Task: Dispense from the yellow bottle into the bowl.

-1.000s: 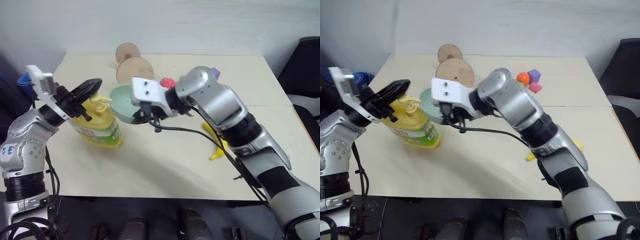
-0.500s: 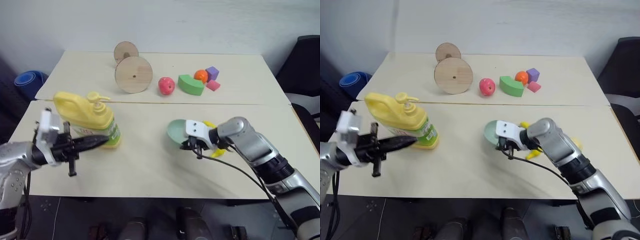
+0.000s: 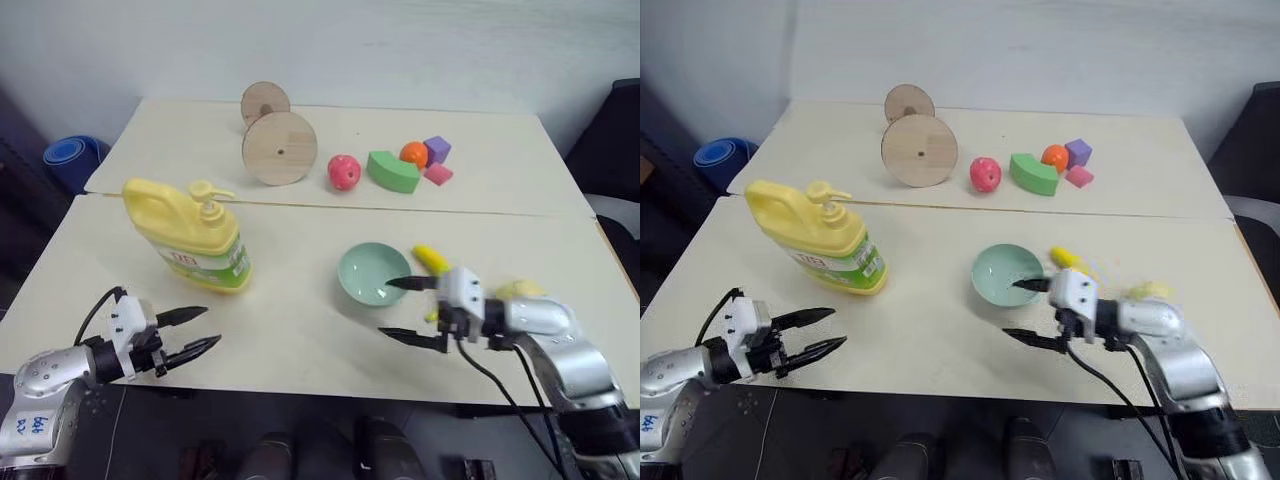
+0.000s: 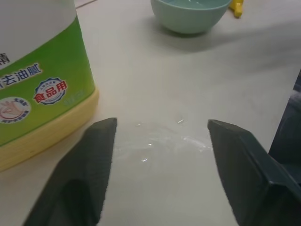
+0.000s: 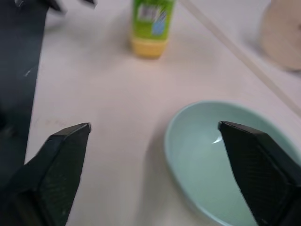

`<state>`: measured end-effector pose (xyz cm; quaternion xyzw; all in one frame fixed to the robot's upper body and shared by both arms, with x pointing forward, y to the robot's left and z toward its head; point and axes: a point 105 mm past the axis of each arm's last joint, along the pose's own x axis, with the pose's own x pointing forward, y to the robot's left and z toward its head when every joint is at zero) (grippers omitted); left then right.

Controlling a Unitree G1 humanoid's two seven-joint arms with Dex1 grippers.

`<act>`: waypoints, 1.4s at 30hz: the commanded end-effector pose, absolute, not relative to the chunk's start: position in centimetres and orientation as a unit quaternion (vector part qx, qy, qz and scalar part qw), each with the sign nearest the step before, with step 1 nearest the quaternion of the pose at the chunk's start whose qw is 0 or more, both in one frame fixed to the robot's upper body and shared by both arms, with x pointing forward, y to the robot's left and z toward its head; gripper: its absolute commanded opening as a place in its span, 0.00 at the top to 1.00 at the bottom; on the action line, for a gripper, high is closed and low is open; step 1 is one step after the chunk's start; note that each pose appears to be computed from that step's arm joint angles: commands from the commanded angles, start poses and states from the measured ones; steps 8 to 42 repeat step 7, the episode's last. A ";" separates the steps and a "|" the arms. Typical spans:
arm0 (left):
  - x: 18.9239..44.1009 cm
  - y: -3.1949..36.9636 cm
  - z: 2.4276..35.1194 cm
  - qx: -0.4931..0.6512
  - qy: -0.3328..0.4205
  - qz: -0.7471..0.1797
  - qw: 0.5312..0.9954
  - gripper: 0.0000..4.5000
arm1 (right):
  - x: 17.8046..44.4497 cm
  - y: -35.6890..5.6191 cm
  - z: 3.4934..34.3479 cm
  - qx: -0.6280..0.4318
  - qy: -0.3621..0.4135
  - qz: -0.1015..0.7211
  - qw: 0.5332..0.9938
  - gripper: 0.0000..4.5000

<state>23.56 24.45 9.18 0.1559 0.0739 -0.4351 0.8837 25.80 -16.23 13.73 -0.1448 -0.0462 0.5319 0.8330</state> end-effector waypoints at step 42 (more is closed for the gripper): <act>22.8 27.2 7.7 0.179 0.082 -0.367 0.909 0.23 | 22.5 -23.0 12.0 -0.158 -0.041 0.481 0.862 0.00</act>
